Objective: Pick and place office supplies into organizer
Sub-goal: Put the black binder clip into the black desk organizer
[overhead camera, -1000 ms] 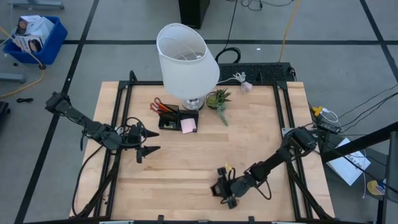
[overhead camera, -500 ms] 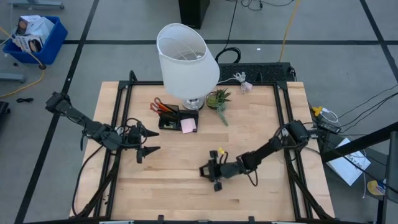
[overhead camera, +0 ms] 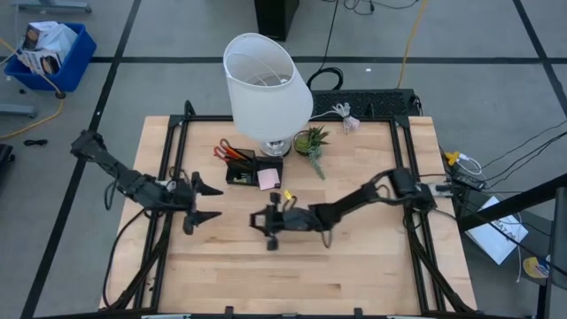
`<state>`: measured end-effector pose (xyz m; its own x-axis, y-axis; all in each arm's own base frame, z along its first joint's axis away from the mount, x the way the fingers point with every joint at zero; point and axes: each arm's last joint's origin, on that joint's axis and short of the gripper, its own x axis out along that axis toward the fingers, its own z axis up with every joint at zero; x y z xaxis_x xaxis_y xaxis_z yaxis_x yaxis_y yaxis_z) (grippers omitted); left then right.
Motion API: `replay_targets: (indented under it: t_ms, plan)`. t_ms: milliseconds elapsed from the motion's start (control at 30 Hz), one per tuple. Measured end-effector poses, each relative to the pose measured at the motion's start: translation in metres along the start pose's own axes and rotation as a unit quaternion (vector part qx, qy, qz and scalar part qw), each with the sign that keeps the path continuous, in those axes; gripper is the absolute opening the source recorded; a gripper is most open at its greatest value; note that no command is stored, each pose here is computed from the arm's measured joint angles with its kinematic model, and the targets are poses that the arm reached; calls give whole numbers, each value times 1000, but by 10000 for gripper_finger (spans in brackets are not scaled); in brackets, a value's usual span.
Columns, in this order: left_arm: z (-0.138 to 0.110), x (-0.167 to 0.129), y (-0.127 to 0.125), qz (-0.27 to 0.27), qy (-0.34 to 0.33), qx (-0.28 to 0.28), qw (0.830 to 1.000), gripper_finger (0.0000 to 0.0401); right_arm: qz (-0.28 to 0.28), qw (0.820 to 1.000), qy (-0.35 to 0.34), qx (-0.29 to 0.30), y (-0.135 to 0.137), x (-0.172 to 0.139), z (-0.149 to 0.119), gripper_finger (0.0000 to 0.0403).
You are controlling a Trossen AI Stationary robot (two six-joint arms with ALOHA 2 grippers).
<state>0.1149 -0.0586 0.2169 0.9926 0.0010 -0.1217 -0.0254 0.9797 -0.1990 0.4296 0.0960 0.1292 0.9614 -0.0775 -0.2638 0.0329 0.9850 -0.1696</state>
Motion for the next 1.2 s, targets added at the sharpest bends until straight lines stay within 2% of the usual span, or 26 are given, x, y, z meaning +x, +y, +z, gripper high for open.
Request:
replay_targets:
  t_ms: [200, 300, 500, 667, 1000, 1200]
  plan:
    - [10, -14, -2, -50, -38, 17, 998, 319, -35, 999, -20, -4, -27, 49, 2, 141]
    - [11, -18, -3, -70, -43, 13, 997, 319, -58, 998, -35, 3, -47, 62, 9, 143]
    - [11, -21, -7, -104, -38, 8, 994, 319, -98, 994, -40, 28, -90, 69, 9, 142]
    - [9, -22, -9, -131, -29, 21, 991, 319, -82, 996, -25, 14, -112, 72, 3, 151]
    - [9, -23, -10, -136, -28, 21, 990, 319, -97, 995, -30, -4, -126, 72, 2, 150]
    - [7, -22, -10, -133, -18, 21, 991, 319, -93, 995, -30, -10, -132, 72, 1, 181]
